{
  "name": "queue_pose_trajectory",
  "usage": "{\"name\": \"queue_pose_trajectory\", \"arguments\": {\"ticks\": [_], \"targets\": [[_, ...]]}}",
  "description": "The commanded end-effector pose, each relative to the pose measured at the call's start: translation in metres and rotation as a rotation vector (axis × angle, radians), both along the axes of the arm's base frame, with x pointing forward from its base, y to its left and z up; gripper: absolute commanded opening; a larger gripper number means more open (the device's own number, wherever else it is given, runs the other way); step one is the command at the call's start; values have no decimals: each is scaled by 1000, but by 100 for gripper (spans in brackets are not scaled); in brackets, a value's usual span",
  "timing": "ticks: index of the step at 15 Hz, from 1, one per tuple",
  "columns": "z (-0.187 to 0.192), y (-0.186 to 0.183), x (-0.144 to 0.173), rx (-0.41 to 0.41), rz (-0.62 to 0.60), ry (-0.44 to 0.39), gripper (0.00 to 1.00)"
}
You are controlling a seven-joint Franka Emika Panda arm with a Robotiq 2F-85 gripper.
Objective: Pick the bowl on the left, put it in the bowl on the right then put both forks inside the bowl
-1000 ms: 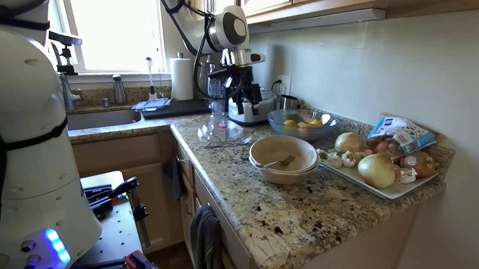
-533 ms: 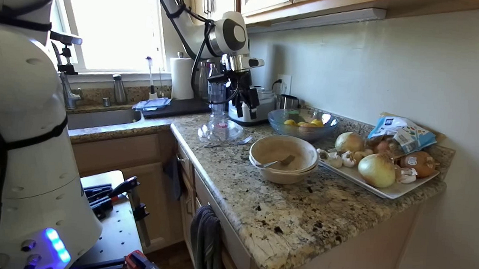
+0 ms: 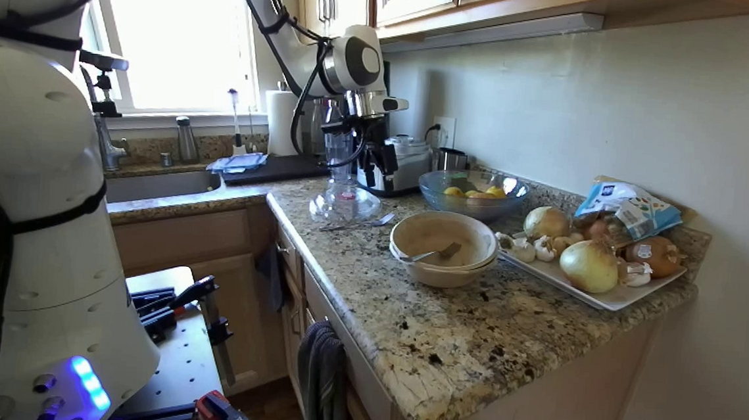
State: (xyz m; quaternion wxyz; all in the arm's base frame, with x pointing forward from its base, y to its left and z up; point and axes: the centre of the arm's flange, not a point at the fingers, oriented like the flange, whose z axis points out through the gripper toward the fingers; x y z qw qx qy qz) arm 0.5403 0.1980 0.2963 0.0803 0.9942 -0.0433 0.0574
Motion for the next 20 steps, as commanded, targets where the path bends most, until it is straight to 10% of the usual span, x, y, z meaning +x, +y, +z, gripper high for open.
{"name": "queue_pose_trajectory", "arguments": {"ticks": [1, 17, 20], "targets": [[-18, 9, -5, 39, -82, -21, 100], [-100, 31, -3, 167, -191, 6, 100], [-106, 30, -1, 174, -204, 9, 84]]}}
